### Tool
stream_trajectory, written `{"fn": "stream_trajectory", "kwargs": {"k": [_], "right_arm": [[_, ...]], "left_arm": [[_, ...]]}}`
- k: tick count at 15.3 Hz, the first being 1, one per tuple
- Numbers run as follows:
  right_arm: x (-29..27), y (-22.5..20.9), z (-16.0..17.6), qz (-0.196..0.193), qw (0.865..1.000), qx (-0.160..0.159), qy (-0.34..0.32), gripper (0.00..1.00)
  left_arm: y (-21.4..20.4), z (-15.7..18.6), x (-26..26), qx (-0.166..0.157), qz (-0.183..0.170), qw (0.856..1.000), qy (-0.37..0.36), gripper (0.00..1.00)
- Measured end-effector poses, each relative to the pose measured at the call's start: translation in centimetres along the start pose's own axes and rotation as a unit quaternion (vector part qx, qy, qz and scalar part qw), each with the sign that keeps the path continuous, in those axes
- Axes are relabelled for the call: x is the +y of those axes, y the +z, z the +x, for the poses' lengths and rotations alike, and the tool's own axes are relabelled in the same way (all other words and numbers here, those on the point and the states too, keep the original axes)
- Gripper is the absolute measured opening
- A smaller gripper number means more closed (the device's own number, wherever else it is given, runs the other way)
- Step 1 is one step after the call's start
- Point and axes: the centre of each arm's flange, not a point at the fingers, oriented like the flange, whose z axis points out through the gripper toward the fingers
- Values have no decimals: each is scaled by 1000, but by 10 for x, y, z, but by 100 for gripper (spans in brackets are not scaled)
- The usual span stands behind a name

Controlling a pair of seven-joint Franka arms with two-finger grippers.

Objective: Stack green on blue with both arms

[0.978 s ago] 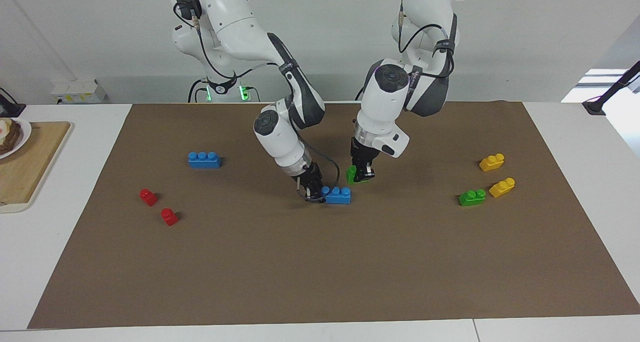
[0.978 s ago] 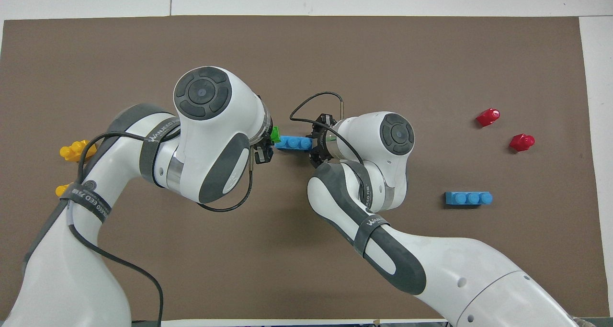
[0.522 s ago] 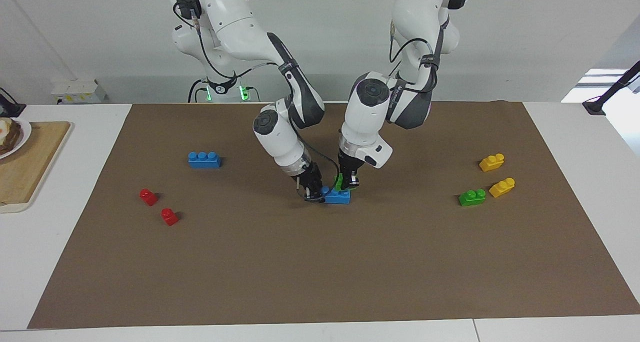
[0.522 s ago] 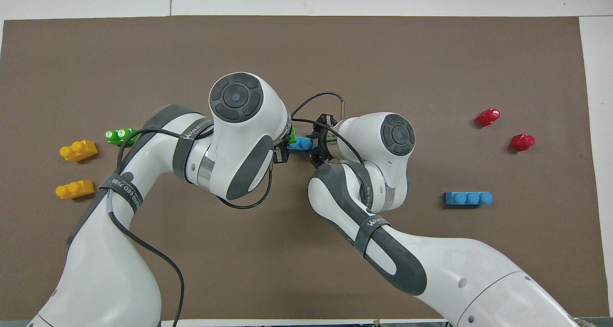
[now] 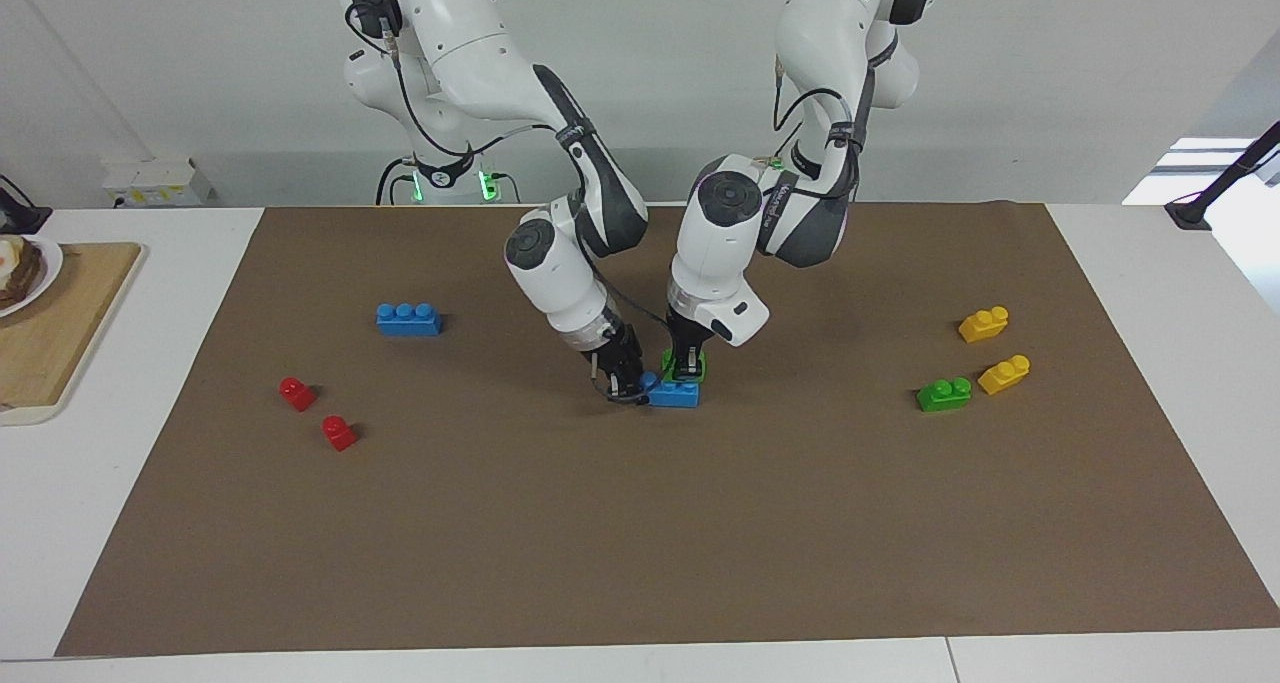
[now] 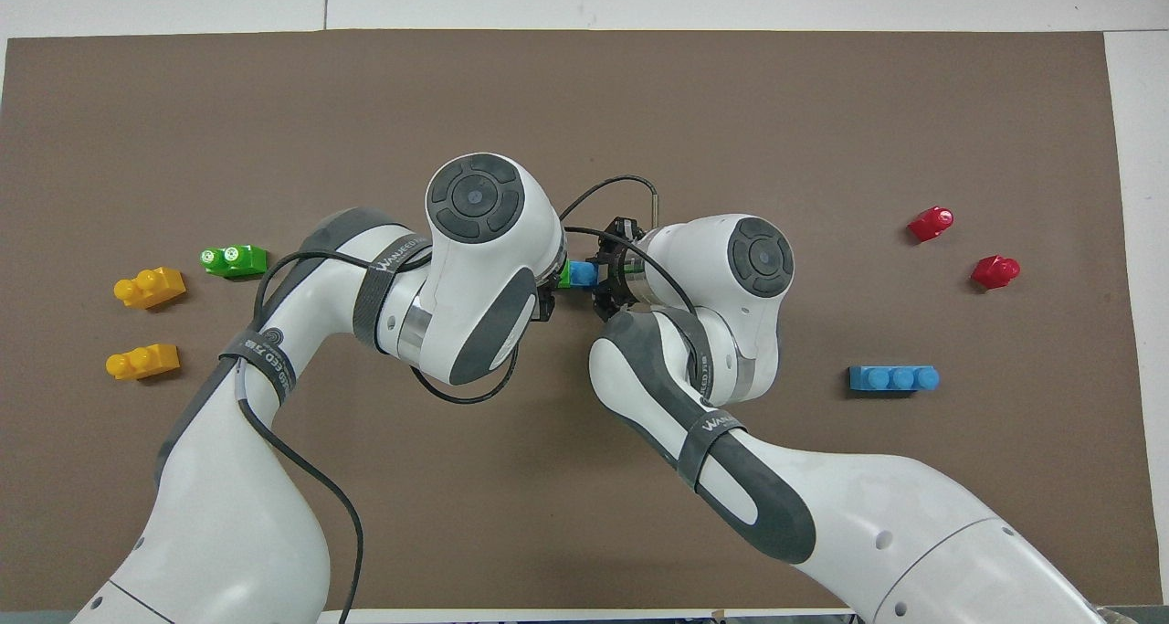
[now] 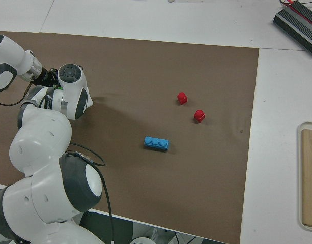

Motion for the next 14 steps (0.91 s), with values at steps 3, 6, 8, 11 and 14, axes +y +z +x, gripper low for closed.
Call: {"fn": "stream_trajectory", "kwargs": {"k": [3, 6, 8, 11, 14], "right_arm": [[0, 0, 0, 0, 1000, 0, 0, 34], [0, 0, 0, 0, 1000, 0, 0, 34], [0, 0, 0, 0, 1000, 0, 0, 34], [0, 0, 0, 0, 1000, 0, 0, 34], [0, 0, 1, 0, 1000, 0, 0, 34]], "left_arm": [[1, 0, 0, -1, -2, 1000, 0, 35], [1, 0, 1, -2, -5, 1000, 0, 35], [2, 1, 2, -4, -10, 1000, -1, 35], [2, 2, 4, -7, -15, 1000, -8, 35], [4, 2, 4, -9, -18, 1000, -16, 35]]}}
